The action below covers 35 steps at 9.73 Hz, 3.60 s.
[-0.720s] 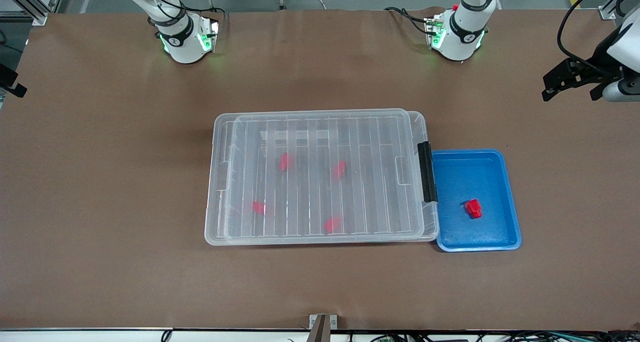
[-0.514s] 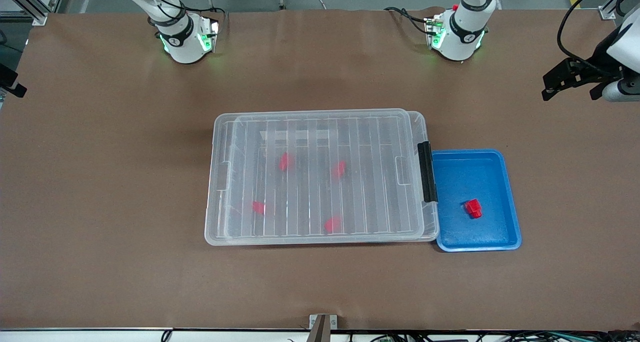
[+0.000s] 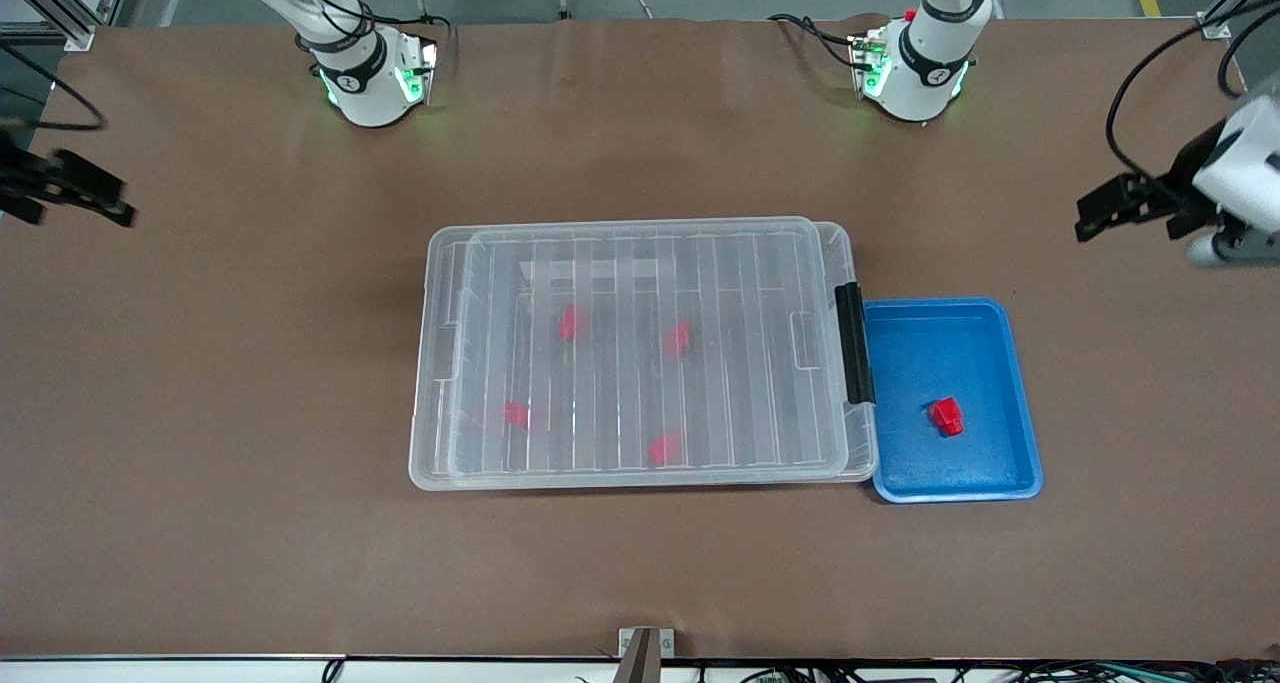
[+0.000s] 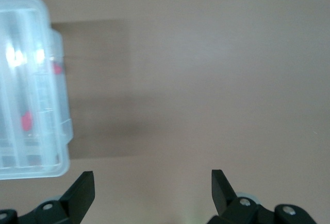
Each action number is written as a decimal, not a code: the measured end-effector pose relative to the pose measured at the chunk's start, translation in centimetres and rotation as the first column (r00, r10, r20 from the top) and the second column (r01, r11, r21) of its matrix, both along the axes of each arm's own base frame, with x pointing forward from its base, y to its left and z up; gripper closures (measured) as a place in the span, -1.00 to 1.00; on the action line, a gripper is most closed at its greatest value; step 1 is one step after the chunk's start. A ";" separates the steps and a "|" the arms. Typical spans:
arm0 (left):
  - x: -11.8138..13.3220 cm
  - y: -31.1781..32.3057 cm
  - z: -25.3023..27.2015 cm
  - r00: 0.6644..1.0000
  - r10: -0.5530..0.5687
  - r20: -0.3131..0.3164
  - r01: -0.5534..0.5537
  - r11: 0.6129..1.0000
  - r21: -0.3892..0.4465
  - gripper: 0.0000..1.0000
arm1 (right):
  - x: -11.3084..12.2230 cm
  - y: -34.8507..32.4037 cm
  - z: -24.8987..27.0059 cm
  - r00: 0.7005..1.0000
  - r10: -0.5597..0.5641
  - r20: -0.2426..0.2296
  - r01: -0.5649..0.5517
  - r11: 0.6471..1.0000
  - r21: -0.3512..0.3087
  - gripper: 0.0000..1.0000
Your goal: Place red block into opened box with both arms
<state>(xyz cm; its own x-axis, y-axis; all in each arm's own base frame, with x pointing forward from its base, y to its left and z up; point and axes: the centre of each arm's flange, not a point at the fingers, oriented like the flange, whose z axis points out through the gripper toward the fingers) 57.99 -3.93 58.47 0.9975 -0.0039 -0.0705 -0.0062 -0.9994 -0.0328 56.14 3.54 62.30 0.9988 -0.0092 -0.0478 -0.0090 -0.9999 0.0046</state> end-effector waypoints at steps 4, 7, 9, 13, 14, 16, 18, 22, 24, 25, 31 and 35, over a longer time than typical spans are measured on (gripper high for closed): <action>4.7 1.0 -13.3 1.000 0.024 0.010 -0.024 1.000 -0.003 -1.00 | 5.4 14.6 -13.9 0.997 0.065 -0.028 -0.065 0.998 -0.006 -1.00; 6.5 -0.1 -21.8 0.985 0.172 0.013 -0.172 0.985 -0.012 -1.00 | 7.0 16.0 -23.2 0.995 0.098 -0.019 -0.099 0.995 -0.034 -1.00; 7.6 -0.9 -27.4 0.980 0.197 0.016 -0.196 0.980 -0.025 -1.00 | 7.1 16.1 -27.1 0.995 0.101 -0.020 -0.102 0.995 -0.024 -1.00; 8.5 -0.8 -35.2 0.977 0.209 0.033 -0.208 0.977 -0.049 -0.88 | 7.0 16.2 -28.1 0.994 0.110 -0.019 -0.110 0.994 -0.020 -1.00; 8.7 -0.9 -36.5 0.977 0.210 0.050 -0.207 0.977 -0.058 -0.65 | 7.1 15.9 -28.1 0.992 0.123 -0.019 -0.124 0.992 -0.020 -1.00; 9.0 -1.2 -38.7 0.975 0.209 0.078 -0.204 0.976 -0.073 -0.54 | 7.7 13.5 -28.2 0.986 0.163 -0.026 -0.163 0.986 -0.016 -1.00; 8.8 -1.2 -39.9 0.975 0.210 0.069 -0.205 0.976 -0.073 -0.13 | 8.1 11.1 -28.3 0.983 0.177 -0.043 -0.178 0.984 -0.015 -1.00; 9.0 -0.5 -38.5 0.974 0.219 0.052 -0.215 0.974 -0.063 0.31 | 8.6 4.4 -28.2 0.971 0.215 -0.104 -0.217 0.976 -0.005 -1.00; 9.3 -1.2 -31.3 0.979 0.203 0.028 -0.202 0.978 -0.043 0.31 | 8.8 1.3 -28.0 0.963 0.239 -0.121 -0.240 0.971 0.005 -1.00; 8.9 -2.5 -26.6 0.982 0.190 0.024 -0.189 0.981 -0.033 0.31 | 8.9 0.1 -27.8 0.961 0.247 -0.124 -0.249 0.969 0.002 -1.00; 3.1 -23.8 -17.3 0.967 0.244 0.068 -0.249 0.965 0.079 0.31 | 9.2 -1.8 -26.2 0.958 0.266 -0.112 -0.268 0.963 -0.011 -1.00; 1.3 -31.8 -25.4 0.979 0.192 0.065 -0.195 0.979 0.052 0.31 | 9.5 -1.9 -23.5 0.963 0.234 -0.135 -0.238 0.971 -0.012 -1.00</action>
<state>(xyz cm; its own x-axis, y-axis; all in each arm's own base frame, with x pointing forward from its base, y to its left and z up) 59.29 -35.70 33.08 0.9814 0.1918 -0.0060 0.1906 -0.9780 -0.0849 65.60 1.62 38.78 0.9577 0.2228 -0.1820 0.2296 -0.9731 0.0173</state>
